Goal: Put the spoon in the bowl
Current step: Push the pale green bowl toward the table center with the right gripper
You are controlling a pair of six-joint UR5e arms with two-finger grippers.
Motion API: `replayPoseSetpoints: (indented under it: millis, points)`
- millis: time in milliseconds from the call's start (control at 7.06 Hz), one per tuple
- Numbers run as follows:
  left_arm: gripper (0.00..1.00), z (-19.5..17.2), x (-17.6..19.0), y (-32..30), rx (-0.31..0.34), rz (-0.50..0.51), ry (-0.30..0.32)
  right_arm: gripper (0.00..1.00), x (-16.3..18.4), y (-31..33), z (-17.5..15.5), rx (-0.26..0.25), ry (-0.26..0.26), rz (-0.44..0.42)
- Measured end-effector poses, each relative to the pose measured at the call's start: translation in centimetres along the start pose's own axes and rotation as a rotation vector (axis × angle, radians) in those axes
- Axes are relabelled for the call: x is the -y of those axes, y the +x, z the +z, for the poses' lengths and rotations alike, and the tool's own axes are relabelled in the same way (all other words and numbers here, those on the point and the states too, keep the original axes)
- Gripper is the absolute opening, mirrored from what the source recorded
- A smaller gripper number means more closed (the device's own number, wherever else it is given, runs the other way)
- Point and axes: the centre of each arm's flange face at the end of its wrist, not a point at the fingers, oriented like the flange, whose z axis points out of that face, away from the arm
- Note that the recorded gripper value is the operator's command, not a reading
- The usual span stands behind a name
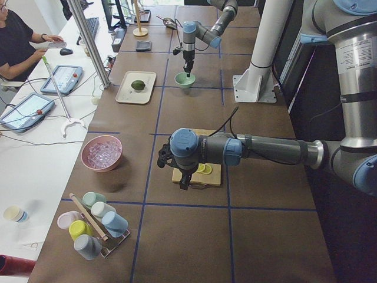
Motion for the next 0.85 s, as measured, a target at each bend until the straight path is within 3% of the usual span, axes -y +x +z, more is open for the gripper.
replayPoseSetpoints:
  millis: [142,283,567,850]
  points:
    - [1.0,0.1,0.1,0.1,-0.001,0.004,-0.003,0.44,-0.1,-0.1,0.2,-0.002,0.002,0.001]
    - [1.0,0.2,0.4,0.4,-0.001,0.01,-0.004,0.96,-0.3,-0.2,0.3,-0.003,0.001,0.001]
    - [1.0,1.0,2.3,2.2,-0.006,-0.018,-0.016,1.0,-0.6,-0.9,-0.2,0.008,0.002,-0.005]
    - [0.99,3.4,4.9,6.6,-0.014,-0.061,-0.006,1.0,-0.4,-0.5,-4.9,0.053,0.013,-0.009]
